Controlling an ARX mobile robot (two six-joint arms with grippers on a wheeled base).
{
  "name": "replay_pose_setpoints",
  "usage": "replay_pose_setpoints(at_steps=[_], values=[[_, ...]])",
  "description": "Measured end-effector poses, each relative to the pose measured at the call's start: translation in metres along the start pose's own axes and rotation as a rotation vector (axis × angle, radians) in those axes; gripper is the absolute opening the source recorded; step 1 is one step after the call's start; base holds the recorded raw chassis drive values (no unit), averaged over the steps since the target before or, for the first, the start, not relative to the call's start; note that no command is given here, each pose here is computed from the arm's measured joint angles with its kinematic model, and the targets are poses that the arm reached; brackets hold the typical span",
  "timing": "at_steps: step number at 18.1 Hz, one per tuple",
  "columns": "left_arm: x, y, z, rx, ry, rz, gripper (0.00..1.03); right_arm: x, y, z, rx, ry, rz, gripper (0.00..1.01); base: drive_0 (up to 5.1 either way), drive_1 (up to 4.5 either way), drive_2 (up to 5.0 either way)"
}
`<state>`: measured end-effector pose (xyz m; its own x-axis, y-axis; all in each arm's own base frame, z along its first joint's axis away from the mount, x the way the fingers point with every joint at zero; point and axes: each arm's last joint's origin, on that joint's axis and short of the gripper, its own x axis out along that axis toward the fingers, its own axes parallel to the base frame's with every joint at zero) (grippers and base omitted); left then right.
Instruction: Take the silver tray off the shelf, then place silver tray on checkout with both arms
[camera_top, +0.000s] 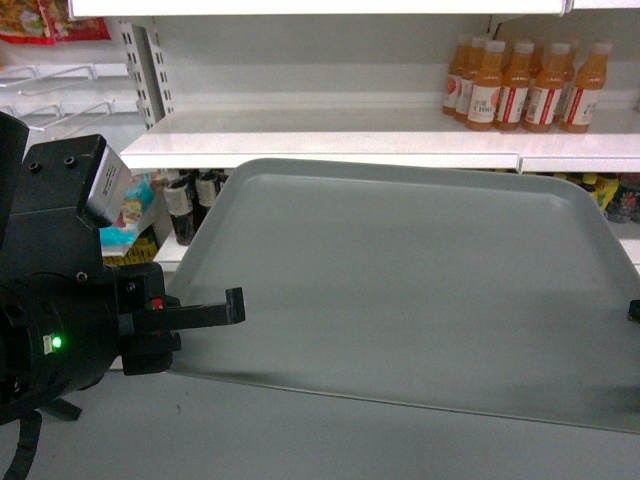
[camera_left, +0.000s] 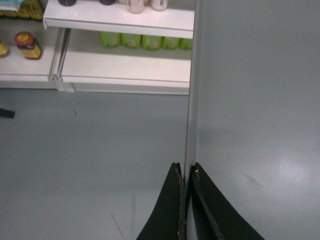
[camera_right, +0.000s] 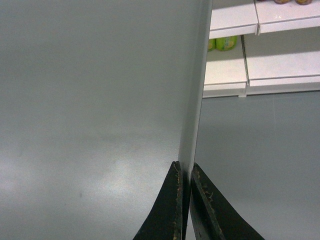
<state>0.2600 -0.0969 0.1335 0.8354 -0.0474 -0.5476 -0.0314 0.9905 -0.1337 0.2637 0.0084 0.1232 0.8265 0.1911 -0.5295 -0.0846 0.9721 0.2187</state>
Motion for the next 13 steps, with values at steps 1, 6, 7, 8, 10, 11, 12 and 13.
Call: replay_pose_setpoints(at_steps=[1,6,7,8,10,11,12,13], values=[[0.0,0.0001,-0.0003,0.0,0.003,0.001,0.03,0.0,0.0,-0.0001,0.0,0.001,0.0,0.03,0.1,-4.25,4.4],[0.0001,0.0002,-0.0008,0.002,0.007,0.002,0.03,0.0,-0.0001,-0.0009,0.001,0.008,-0.002,0.03,0.1,-4.25,4.4],[0.0,0.0002,-0.0005,0.001,0.005,0.002,0.03,0.0,0.0001,-0.0004,0.0,0.003,0.001,0.03,0.0,-4.28,4.4],[0.0001,-0.0002,0.0007,-0.001,-0.003,-0.001,0.03,0.0001,0.0,0.0,0.0,-0.001,0.0,0.03,0.1,-4.27,4.4],[0.0001,0.0002,-0.0005,0.003,0.008,0.004,0.03,0.0001,0.0001,-0.0009,0.001,0.008,0.0,0.03,0.1,-4.27,4.4],[0.0001,-0.0002,0.0004,-0.001,-0.001,-0.001,0.03,0.0,-0.0001,-0.0003,0.001,0.002,0.0,0.03,0.1,-4.21,4.4],[0.0001,-0.0002,0.0003,0.0,0.0,0.0,0.03,0.0001,0.0,-0.0001,0.0,0.0,0.0,0.03,0.1,-4.21,4.4],[0.0002,0.0,-0.0001,0.001,0.004,0.001,0.03,0.0001,0.0,-0.0001,0.0,0.0,0.001,0.03,0.1,-4.21,4.4]])
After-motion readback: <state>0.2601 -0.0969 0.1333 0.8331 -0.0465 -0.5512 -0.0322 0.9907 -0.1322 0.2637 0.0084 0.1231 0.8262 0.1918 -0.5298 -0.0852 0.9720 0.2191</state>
